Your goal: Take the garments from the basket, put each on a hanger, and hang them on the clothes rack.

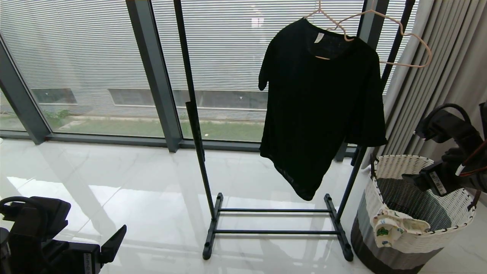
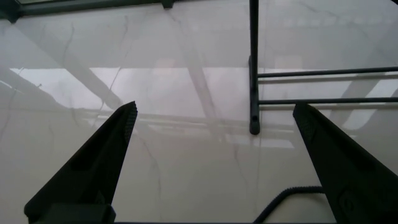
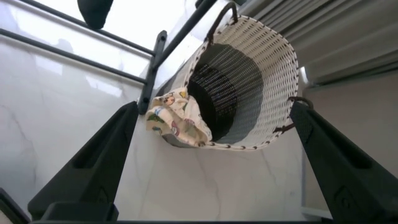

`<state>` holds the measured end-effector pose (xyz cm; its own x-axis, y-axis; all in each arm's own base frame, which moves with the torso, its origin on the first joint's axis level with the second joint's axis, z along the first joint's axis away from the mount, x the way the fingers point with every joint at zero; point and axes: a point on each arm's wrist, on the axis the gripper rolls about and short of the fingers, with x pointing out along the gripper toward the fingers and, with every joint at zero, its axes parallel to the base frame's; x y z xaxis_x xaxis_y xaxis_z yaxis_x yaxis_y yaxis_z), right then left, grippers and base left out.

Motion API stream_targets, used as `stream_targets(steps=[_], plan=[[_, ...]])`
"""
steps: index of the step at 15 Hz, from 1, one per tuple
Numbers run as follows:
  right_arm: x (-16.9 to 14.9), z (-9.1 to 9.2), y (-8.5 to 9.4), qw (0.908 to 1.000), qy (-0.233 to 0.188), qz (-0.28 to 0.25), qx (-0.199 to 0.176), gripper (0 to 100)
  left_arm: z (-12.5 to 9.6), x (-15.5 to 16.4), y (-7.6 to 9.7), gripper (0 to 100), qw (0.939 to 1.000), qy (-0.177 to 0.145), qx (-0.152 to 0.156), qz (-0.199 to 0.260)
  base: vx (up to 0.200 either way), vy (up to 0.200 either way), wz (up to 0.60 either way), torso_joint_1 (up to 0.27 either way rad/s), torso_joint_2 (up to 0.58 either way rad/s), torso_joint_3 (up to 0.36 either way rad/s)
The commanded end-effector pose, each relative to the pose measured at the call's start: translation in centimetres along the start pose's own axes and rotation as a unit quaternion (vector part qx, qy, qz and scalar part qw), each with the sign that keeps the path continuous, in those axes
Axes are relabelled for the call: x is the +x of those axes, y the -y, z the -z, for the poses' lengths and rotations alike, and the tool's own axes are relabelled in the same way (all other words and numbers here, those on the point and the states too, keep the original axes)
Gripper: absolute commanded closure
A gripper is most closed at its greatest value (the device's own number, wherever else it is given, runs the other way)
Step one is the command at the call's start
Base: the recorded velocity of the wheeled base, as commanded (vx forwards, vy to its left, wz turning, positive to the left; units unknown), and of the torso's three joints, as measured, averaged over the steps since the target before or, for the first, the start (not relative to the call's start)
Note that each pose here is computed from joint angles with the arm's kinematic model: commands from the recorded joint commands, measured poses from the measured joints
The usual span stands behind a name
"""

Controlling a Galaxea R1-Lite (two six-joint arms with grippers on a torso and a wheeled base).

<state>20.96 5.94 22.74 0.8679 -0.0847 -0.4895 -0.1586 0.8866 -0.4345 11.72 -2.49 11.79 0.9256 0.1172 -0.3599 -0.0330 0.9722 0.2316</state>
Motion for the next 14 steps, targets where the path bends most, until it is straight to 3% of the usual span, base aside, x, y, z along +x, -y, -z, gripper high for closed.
stream_targets(steps=[1,3,6,14], plan=[[-0.3,0.6,-0.1,1.0,-0.003,-0.001,-0.002,0,0.0,0.0,0.0,0,1.0,0.001,0.0,0.0,0.2,0.0,0.0,0.002,0.01,0.007],[-0.3,1.1,-0.2,0.9999,-0.009,-0.003,-0.004,0,0.0,0.0,0.0,0,1.0,0.001,0.0,0.001,0.2,0.0,0.0,0.002,0.0,0.005],[-0.7,1.8,-0.4,0.9999,-0.014,-0.006,-0.007,0,-0.1,-0.1,0.1,0,0.9999,0.004,0.008,0.005,0.2,-0.2,0.0,0.002,0.0,0.004],[-1.9,4.1,-0.8,0.9983,-0.015,-0.042,-0.038,0,-0.1,-0.1,0.1,0,0.9999,0.005,0.012,0.005,0.0,-0.2,0.0,0.002,0.01,0.005]])
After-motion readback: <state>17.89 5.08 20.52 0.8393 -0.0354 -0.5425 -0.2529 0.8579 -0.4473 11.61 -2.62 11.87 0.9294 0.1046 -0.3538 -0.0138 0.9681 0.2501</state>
